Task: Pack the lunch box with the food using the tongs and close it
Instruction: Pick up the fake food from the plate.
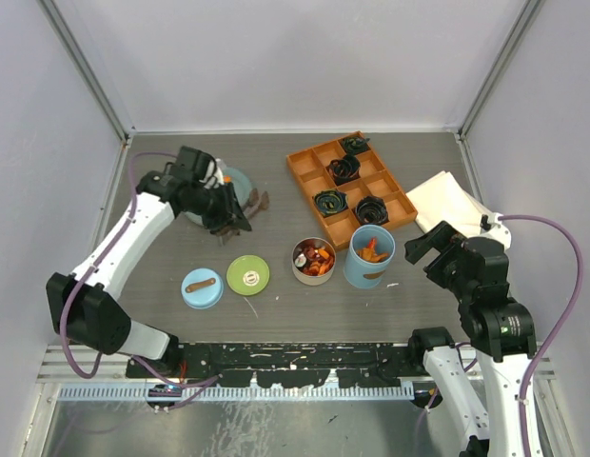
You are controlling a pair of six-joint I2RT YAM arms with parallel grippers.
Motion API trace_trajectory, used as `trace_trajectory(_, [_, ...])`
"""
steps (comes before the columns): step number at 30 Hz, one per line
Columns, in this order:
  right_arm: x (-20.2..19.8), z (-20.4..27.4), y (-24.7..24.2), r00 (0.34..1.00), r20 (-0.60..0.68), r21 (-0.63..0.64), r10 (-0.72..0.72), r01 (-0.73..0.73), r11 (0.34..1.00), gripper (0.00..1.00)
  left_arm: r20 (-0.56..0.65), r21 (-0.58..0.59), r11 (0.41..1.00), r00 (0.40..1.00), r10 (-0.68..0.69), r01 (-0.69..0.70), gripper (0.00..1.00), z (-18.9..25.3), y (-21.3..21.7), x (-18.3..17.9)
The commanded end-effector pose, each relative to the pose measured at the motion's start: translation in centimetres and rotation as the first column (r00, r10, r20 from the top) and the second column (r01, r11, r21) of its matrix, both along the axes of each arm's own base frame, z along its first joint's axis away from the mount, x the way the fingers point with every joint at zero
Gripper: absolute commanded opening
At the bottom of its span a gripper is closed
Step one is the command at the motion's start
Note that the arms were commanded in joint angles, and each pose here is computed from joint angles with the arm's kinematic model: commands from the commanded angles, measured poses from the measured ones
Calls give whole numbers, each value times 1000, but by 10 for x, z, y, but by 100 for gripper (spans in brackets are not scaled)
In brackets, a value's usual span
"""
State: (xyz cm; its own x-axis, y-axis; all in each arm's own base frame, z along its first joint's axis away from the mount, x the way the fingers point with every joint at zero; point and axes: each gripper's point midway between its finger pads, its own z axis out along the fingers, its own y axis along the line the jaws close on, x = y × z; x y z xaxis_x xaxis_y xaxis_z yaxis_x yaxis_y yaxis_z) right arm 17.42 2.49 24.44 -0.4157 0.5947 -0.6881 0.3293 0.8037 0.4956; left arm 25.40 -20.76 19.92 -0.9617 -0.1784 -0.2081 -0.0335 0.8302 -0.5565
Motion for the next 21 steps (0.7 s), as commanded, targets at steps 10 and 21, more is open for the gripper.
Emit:
trace_trajectory(10, [6, 24, -5, 998, 58, -10, -24, 24, 1000, 100, 115, 35, 988, 983, 146, -151, 35, 6, 87, 88])
trace_trajectory(21, [11, 20, -3, 999, 40, -4, -21, 21, 1000, 100, 97, 80, 973, 974, 207, -214, 36, -23, 113, 133])
